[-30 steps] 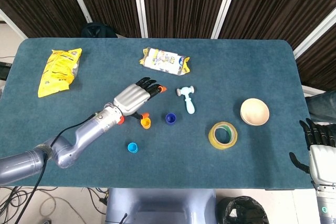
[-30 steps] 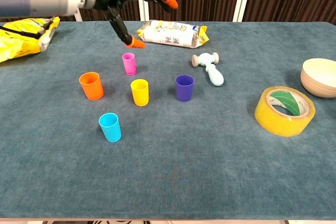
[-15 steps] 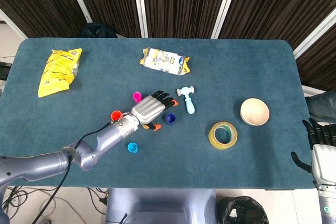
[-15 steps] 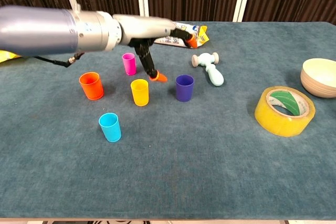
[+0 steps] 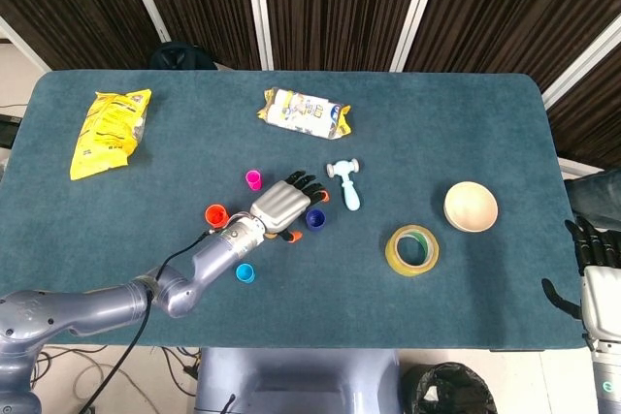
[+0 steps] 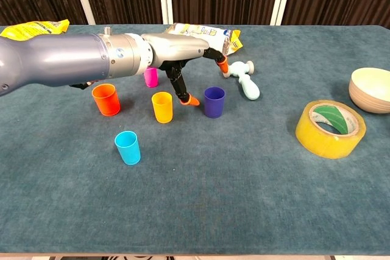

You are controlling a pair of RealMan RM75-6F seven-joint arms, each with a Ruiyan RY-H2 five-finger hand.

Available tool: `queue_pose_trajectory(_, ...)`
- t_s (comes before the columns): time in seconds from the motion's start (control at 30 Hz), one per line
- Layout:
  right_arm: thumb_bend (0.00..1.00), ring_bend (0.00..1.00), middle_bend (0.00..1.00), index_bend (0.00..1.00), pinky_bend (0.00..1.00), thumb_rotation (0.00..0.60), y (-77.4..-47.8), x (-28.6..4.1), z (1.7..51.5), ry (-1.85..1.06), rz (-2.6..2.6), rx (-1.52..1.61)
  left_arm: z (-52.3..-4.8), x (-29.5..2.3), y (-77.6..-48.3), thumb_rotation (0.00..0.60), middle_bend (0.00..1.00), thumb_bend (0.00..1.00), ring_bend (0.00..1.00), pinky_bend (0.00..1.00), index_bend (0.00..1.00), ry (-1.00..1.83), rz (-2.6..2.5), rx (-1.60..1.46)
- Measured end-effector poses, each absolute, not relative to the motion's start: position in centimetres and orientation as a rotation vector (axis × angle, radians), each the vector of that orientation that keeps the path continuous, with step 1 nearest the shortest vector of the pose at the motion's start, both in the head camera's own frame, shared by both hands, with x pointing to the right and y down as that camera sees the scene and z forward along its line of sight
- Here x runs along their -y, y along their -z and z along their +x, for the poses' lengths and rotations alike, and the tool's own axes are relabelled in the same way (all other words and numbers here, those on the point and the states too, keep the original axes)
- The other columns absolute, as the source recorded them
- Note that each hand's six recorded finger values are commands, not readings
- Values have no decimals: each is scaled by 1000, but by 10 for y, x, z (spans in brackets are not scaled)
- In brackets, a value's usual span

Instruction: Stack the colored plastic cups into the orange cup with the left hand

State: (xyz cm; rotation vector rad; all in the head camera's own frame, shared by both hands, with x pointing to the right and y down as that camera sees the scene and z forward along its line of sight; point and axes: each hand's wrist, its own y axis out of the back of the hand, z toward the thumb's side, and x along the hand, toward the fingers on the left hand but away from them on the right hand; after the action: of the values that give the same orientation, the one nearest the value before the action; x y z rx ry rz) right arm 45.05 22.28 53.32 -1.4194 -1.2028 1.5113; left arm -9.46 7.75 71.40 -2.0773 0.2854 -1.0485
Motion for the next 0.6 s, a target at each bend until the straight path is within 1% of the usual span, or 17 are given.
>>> queue_pose_trajectory(0.4,324,126,78,86,84,600,-534,-223,453,-1521,-1410,1206,-86,-79,-725,600,127,220,0,2,263,1067,-2049,-272)
queue_pose_trajectory(0.6,324,126,78,86,84,600,-534,-223,453,-1521,-1411,1208,-79,-84,-731,600,137,238,0,2,316,1070,-2048,-254)
